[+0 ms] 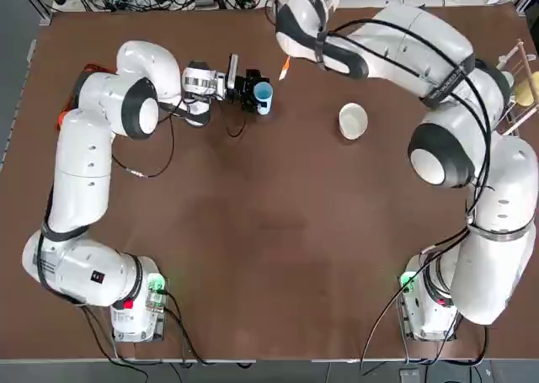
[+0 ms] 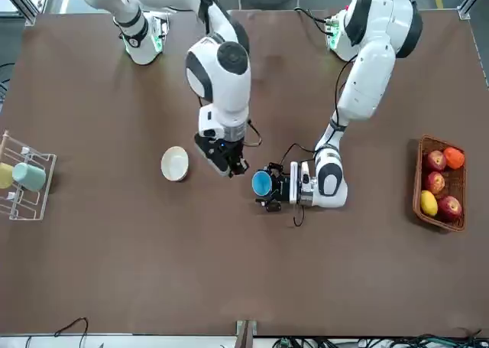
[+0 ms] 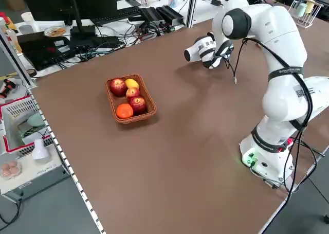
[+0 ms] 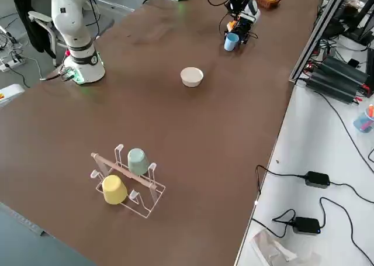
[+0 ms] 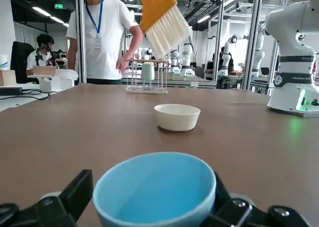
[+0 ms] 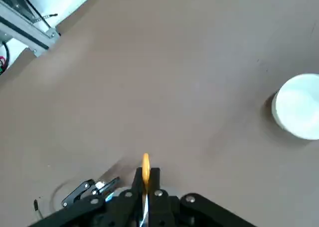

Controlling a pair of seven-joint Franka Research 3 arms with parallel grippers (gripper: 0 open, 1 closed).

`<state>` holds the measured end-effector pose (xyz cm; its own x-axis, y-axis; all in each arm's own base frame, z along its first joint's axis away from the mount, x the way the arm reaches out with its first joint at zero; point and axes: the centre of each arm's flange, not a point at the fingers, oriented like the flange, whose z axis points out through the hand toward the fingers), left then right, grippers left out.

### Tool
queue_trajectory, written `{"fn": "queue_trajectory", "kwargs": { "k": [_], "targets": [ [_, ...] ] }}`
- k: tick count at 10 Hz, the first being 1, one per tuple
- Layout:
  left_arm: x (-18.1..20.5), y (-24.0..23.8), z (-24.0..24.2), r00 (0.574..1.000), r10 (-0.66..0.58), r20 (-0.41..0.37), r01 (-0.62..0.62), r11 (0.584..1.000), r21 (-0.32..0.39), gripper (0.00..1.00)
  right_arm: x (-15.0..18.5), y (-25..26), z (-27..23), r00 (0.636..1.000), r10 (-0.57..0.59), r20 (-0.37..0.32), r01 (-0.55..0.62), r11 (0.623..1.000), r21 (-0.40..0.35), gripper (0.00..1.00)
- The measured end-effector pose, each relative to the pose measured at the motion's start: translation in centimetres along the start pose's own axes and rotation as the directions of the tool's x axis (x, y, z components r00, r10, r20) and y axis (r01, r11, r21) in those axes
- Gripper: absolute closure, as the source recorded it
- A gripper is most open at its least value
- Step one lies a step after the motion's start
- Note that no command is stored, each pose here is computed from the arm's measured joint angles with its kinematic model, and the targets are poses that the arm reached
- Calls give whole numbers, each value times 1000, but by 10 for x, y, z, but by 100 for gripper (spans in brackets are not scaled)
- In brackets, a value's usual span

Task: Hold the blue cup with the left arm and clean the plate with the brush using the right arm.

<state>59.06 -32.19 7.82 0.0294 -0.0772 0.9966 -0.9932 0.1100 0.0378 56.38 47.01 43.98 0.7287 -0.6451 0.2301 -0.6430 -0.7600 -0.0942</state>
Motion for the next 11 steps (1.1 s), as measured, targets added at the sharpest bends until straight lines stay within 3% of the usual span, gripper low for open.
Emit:
{"fn": "queue_trajectory", "kwargs": {
  "k": [4,7,11],
  "targets": [
    [22,0,-3,1000,18,-3,-18,1000,1,0,48,36,-22,998,-63,29,64,997,-49,94],
    [41,-4,-4,999,38,-13,-38,999,10,0,89,67,-30,994,-92,65,96,994,-61,94],
    [86,-2,-25,998,44,-39,-42,998,40,0,118,103,-29,989,-131,71,134,990,-46,94]
  ]
}}
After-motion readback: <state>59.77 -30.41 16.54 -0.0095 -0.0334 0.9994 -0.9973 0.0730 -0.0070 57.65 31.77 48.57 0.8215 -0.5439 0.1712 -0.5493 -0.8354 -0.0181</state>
